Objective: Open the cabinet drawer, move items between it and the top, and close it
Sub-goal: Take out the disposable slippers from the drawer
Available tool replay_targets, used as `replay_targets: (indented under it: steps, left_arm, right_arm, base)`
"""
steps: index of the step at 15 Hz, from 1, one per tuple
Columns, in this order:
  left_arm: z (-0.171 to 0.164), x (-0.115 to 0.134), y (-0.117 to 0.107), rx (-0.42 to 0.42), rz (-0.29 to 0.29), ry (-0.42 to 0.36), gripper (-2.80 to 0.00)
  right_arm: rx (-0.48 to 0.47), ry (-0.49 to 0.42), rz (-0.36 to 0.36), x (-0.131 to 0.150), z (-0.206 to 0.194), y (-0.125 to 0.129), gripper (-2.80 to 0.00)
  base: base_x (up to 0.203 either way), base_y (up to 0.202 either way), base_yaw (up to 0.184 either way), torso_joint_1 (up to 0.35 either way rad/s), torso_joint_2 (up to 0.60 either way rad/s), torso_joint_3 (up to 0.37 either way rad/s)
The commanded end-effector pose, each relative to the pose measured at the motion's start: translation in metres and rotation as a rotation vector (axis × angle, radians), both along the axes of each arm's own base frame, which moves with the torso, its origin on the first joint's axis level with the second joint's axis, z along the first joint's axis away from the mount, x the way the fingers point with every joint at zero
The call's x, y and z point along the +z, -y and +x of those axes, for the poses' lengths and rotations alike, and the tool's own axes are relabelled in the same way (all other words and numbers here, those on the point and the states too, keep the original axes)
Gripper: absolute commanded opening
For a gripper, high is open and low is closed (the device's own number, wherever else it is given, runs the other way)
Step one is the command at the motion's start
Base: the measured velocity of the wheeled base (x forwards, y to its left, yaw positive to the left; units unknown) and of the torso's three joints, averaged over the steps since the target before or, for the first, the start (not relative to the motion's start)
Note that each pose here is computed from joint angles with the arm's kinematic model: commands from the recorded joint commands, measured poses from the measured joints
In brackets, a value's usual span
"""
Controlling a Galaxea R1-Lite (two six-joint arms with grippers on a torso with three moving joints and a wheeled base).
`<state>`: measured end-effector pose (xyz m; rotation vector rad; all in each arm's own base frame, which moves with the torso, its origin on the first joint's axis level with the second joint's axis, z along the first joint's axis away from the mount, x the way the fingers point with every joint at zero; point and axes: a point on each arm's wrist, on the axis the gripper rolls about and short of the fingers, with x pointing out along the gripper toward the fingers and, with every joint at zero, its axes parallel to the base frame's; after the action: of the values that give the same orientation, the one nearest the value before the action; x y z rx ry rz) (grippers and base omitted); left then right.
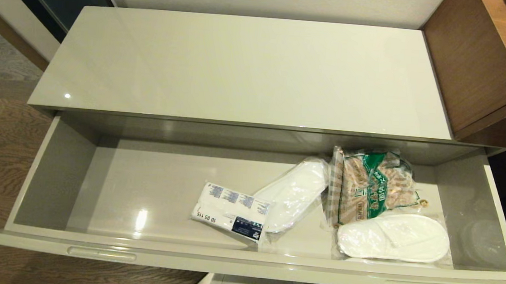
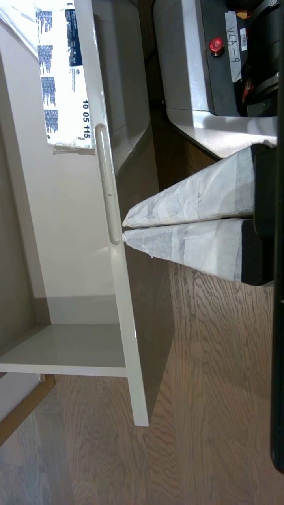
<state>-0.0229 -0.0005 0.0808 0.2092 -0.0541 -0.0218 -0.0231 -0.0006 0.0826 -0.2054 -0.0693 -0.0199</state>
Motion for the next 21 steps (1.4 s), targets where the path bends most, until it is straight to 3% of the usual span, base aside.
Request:
replay_targets:
  steps: [1, 3, 8, 12, 13, 16, 19, 21]
  left_arm:
    - [0.0, 0.0, 0.0, 0.0, 0.001, -0.001, -2.8]
    - [0.0, 0.0, 0.0, 0.0, 0.001, -0.001, -2.8]
    - [0.0, 0.0, 0.0, 0.0, 0.001, -0.001, -2.8]
    - [0.0, 0.0, 0.0, 0.0, 0.001, -0.001, -2.8]
    - [0.0, 0.0, 0.0, 0.0, 0.001, -0.001, -2.8]
    - [0.0, 0.0, 0.0, 0.0, 0.001, -0.001, -2.8]
    - [0.0, 0.0, 0.0, 0.0, 0.001, -0.001, -2.8]
    - [0.0, 0.0, 0.0, 0.0, 0.001, -0.001, -2.8]
  right_arm:
    - [-0.013, 0.013, -0.035, 0.0, -0.001, 0.0, -2.8]
    - [-0.038, -0.005, -0.039, 0.011, -0.007, 0.001, -2.8]
    - [-0.094, 0.095, 0.008, 0.114, -0.067, 0.002, -2.8]
    - [-0.343, -0.144, 0.071, 0.18, -0.016, 0.008, -2.8]
    - [-0.361, -0.183, 0.059, 0.185, -0.006, 0.008, -2.8]
    - [-0.206, -0.325, -0.099, 0.16, 0.022, 0.005, -2.8]
    - [-0.142, -0.359, -0.232, 0.142, 0.051, 0.003, -2.8]
    - [-0.054, -0.44, -0.303, 0.129, 0.077, 0.0, -2.8]
  base:
    - [0.0, 0.0, 0.0, 0.0, 0.0, 0.0]
    - [0.0, 0.0, 0.0, 0.0, 0.0, 0.0]
    - [0.0, 0.0, 0.0, 0.0, 0.0, 0.0]
    - [0.0, 0.0, 0.0, 0.0, 0.0, 0.0]
    - [0.0, 0.0, 0.0, 0.0, 0.0, 0.0]
    - [0.0, 0.0, 0.0, 0.0, 0.0, 0.0]
    - [0.0, 0.0, 0.0, 0.0, 0.0, 0.0]
    - [0.0, 0.0, 0.0, 0.0, 0.0, 0.0]
